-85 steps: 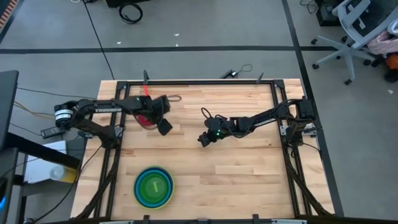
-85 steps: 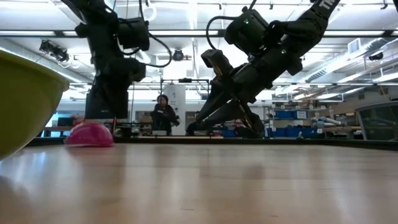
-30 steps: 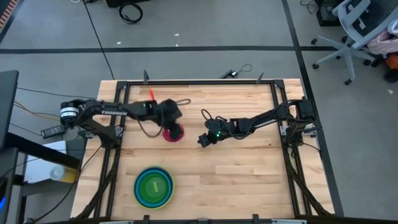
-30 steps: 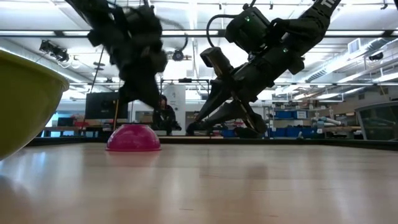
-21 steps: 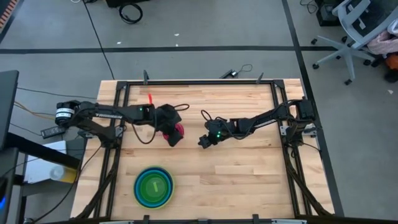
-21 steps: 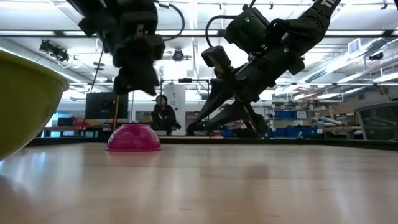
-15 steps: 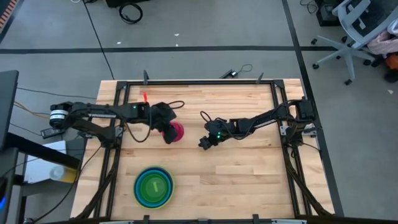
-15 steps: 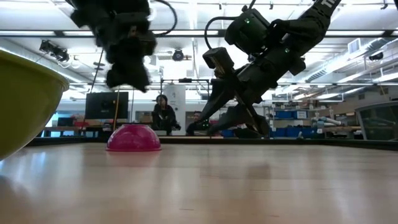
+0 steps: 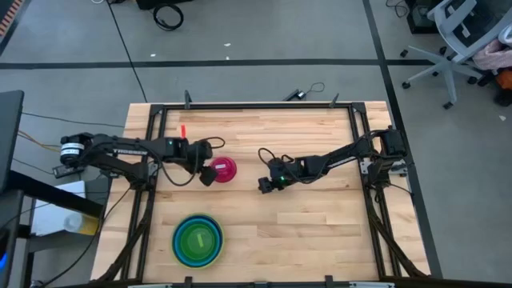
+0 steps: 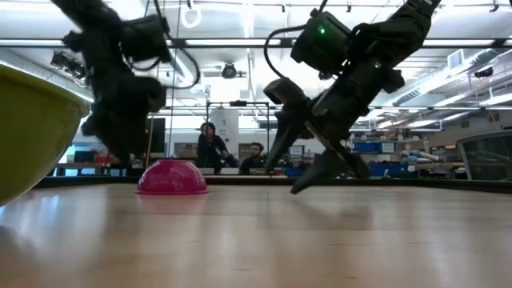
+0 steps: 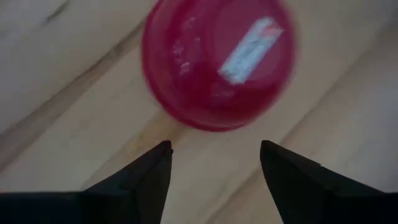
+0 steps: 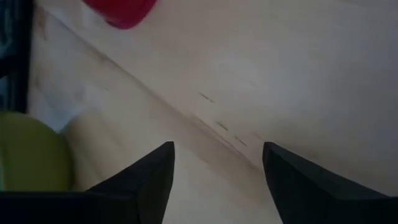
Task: Nest bowls inside each other
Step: Stack the extra small red bowl on top of the small green bowl
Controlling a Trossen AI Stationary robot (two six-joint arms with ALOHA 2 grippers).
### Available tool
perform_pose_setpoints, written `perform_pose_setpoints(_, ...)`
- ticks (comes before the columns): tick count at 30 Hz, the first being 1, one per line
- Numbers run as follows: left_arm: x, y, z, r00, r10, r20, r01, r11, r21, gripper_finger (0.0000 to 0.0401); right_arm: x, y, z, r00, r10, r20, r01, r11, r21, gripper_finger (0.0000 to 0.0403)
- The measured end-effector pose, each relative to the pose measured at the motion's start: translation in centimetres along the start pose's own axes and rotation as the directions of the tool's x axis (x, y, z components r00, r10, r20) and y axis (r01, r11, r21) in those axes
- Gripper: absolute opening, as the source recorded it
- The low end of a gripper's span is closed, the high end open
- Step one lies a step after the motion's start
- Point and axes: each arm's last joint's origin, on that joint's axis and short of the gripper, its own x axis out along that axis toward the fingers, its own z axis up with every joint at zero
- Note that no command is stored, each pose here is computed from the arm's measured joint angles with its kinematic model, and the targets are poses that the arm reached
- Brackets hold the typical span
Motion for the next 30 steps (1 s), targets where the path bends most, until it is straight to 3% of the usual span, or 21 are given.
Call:
perform_pose_setpoints(4, 1.0, 0.5, -0.3, 0.998, -0.059, 0.012, 0.060, 0.998, -0.019, 0.0243, 0.0, 0.1, -0.2, 1.000, 0.005, -0.007, -0.005, 1.000, -0.026, 0.0248)
perform_pose_setpoints(7, 1.7, 0.3, -0.2, 0.984, -0.170, 0.048, 0.169, 0.986, 0.009, 0.0233, 0.0, 0.4, -0.2, 0.999, 0.035, -0.016, -0.036, 0.998, -0.048, 0.0248)
perform_pose_setpoints(14, 3.2, -1.3, 0.5, 0.915, -0.373, 0.155, 0.376, 0.926, 0.005, 0.0207, 0.0, 0.3, 0.1, 0.999, 0.041, -0.025, -0.041, 0.999, -0.031, 0.0247)
perform_pose_setpoints(18, 3.1, -3.1, 0.3, 0.866, -0.464, 0.187, 0.461, 0.885, 0.063, 0.0186, 0.0, 0.1, 0.1, 0.999, 0.024, -0.021, -0.024, 1.000, -0.006, 0.0247)
perform_pose_setpoints(24, 2.1, -3.2, 0.8, 0.882, -0.436, 0.180, 0.439, 0.898, 0.024, 0.0175, 0.0, -0.1, 0.5, 1.000, 0.010, 0.002, -0.010, 1.000, 0.003, 0.0247)
perform_pose_setpoints(30, 1.7, -1.5, 2.2, 0.911, -0.316, 0.264, 0.343, 0.937, -0.063, 0.0208, -0.2, 0.1, 2.8, 0.988, 0.062, 0.143, -0.071, 0.996, 0.058, 0.0247)
